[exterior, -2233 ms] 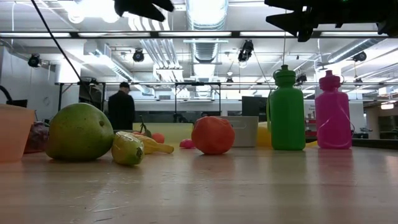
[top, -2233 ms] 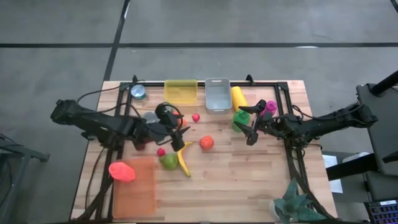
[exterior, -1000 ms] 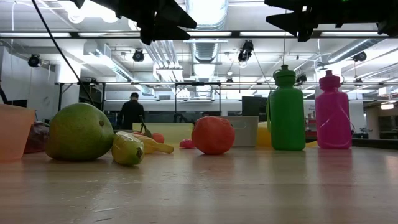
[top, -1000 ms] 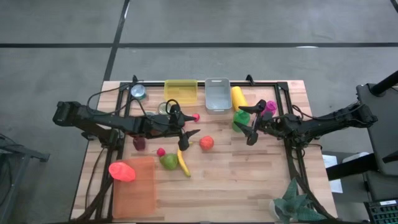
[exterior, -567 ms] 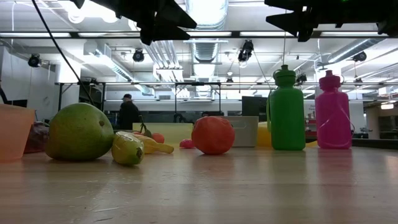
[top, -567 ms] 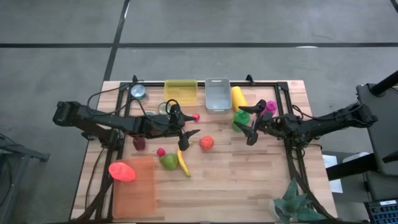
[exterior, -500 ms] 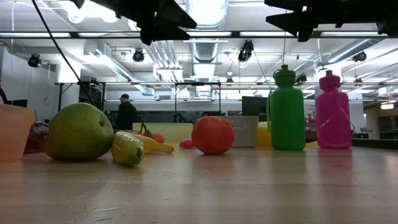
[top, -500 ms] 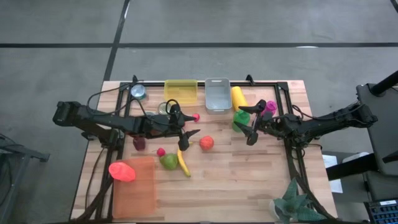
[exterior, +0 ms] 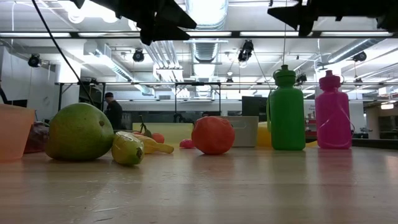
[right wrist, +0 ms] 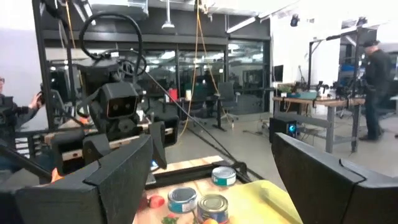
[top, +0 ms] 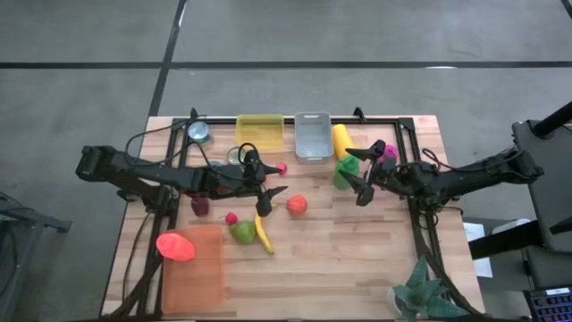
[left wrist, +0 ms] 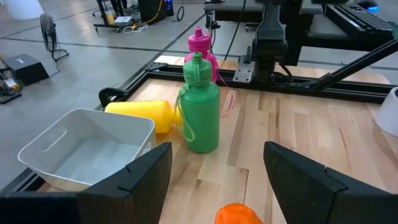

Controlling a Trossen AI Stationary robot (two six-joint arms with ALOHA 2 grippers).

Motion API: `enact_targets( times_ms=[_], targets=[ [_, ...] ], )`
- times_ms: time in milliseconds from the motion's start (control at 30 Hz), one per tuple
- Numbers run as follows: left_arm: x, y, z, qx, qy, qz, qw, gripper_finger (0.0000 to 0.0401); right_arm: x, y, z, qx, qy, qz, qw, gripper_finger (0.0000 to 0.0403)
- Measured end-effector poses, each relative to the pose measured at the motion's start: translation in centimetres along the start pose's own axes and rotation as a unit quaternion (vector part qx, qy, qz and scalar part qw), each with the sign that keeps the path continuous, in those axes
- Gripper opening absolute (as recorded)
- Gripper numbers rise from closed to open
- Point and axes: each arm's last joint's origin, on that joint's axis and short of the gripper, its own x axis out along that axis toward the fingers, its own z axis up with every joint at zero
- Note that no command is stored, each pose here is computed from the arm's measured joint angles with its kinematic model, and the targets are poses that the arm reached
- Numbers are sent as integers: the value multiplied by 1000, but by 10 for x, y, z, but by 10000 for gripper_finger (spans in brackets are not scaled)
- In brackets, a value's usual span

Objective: Pick & Place Food Item
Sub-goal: Put the green tumbler into the orange bin

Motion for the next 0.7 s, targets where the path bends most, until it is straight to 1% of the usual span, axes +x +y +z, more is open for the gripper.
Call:
enact_targets(
  times_ms=[100,167,233,300,367,467,500,567,700],
  targets=[
    [0,0,0,0,1,0,1000,257,7,3,13,-11,70,-6,997,327],
    [0,0,-2,1,3,0,1000,257,11,3,24,-18,151,-26,988,327],
    [0,0,-3,3,9,1,1000,257,12,2,38,-11,235,-52,971,327],
    [0,0,-4,6,15,1,1000,257,10,0,53,1,311,-90,946,327],
    [0,0,-6,8,22,2,1000,257,8,-2,70,15,367,-127,921,327],
    [0,1,-7,11,29,2,1000,257,6,-4,96,35,408,-171,896,327],
    [0,1,-8,11,31,3,999,257,7,-4,103,37,416,-182,890,327],
    [0,1,-8,12,31,3,999,257,9,-4,116,26,434,-190,880,327],
    [0,1,-8,12,31,3,999,257,19,1,130,-1,467,-196,862,327]
  ],
)
